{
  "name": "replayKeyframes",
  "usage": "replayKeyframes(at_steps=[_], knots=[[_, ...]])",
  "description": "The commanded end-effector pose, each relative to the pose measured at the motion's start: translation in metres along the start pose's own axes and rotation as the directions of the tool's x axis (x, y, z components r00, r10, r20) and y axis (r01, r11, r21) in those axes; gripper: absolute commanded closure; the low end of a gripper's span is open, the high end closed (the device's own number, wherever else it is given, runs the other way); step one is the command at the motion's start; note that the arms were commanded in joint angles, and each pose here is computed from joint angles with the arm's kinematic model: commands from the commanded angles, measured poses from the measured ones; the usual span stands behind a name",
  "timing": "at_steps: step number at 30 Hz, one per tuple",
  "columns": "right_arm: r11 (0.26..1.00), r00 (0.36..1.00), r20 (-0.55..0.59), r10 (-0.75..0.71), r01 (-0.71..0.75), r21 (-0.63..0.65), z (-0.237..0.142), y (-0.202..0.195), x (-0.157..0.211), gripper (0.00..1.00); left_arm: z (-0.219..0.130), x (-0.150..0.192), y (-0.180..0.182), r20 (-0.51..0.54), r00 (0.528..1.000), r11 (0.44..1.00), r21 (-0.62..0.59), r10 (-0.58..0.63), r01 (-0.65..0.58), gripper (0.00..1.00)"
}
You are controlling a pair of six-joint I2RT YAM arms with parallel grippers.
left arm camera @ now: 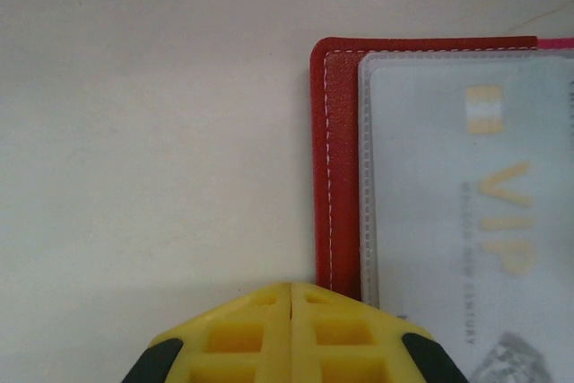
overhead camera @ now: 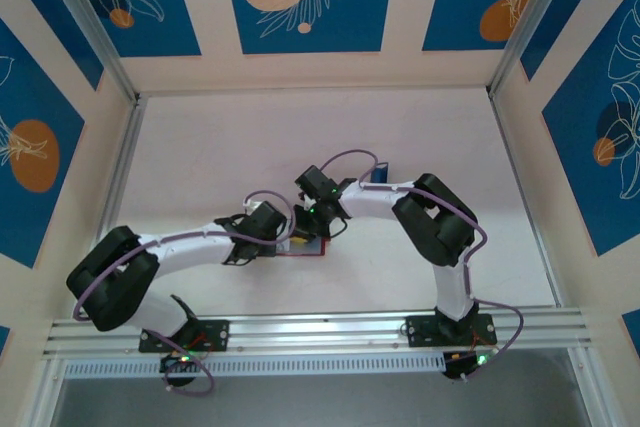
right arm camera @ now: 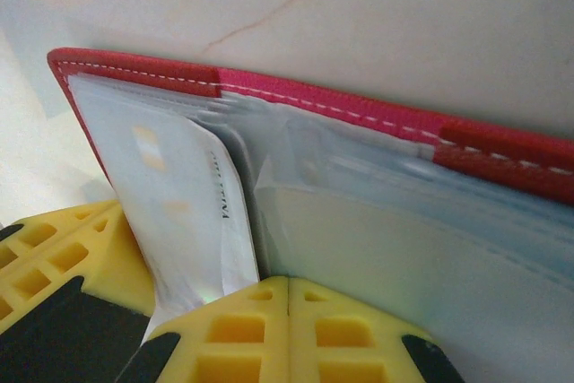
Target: Put the credit cards into the card holder
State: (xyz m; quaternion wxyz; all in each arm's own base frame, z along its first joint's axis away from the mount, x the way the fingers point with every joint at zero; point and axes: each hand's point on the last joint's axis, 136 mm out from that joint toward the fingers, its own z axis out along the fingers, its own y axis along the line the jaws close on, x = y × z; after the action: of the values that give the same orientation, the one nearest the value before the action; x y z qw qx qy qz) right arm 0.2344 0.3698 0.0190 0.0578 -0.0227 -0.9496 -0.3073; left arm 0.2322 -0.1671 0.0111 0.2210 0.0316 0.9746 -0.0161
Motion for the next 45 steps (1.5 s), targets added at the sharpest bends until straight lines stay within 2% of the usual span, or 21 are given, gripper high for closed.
replayKeyframes(at_steps=[1, 8, 12, 16, 21, 26, 31, 34, 41, 43, 45], knots=[[0.999, 0.996, -0.09, -0.014, 0.011, -0.033, 0.026, 0.01, 0.024, 1.0, 0.017, 0.013, -0.022, -0.049, 0.999, 0.997, 0.081, 0.006, -0.002, 1.0], [1.0, 0.997, -0.074, -0.019, 0.018, -0.024, 0.023, 0.01, 0.021, 1.0, 0.015, 0.011, -0.022, -0.045, 0.999, 0.997, 0.074, -0.003, 0.007, 1.0], [0.993, 0.995, 0.019, -0.095, 0.094, 0.073, -0.008, 0.01, 0.007, 1.0, 0.008, 0.011, -0.016, -0.043, 0.998, 0.997, 0.063, -0.034, 0.037, 1.0], [0.974, 0.984, 0.069, -0.162, 0.149, 0.168, -0.043, 0.012, 0.0, 0.99, -0.001, 0.01, -0.009, -0.038, 0.997, 0.994, 0.075, -0.073, 0.076, 0.93], [0.949, 0.974, 0.11, -0.199, 0.163, 0.271, -0.082, 0.003, 0.001, 0.88, -0.01, 0.008, -0.002, -0.035, 0.993, 0.99, 0.089, -0.109, 0.112, 0.9], [0.888, 0.972, 0.139, -0.189, 0.109, 0.447, -0.101, -0.033, -0.001, 0.75, -0.019, 0.003, -0.005, -0.026, 0.994, 0.985, 0.133, -0.111, 0.113, 0.85], [0.831, 0.974, 0.136, -0.184, 0.08, 0.551, -0.098, -0.058, -0.006, 0.61, -0.02, 0.003, -0.007, -0.028, 0.994, 0.983, 0.147, -0.105, 0.108, 0.85], [0.817, 0.973, 0.131, -0.19, 0.083, 0.571, -0.091, -0.059, -0.01, 0.59, -0.016, 0.004, -0.009, -0.039, 0.994, 0.983, 0.147, -0.106, 0.11, 0.85], [0.771, 0.972, 0.123, -0.199, 0.078, 0.632, -0.083, -0.067, -0.017, 0.62, -0.012, 0.008, -0.008, -0.048, 0.993, 0.984, 0.141, -0.107, 0.112, 0.85], [0.769, 0.973, 0.123, -0.197, 0.076, 0.634, -0.083, -0.068, -0.017, 0.67, -0.011, 0.007, -0.009, -0.048, 0.993, 0.984, 0.141, -0.105, 0.11, 0.85], [0.775, 0.973, 0.122, -0.195, 0.077, 0.627, -0.084, -0.067, -0.015, 0.77, -0.01, 0.008, -0.009, -0.049, 0.993, 0.984, 0.14, -0.103, 0.109, 0.85]])
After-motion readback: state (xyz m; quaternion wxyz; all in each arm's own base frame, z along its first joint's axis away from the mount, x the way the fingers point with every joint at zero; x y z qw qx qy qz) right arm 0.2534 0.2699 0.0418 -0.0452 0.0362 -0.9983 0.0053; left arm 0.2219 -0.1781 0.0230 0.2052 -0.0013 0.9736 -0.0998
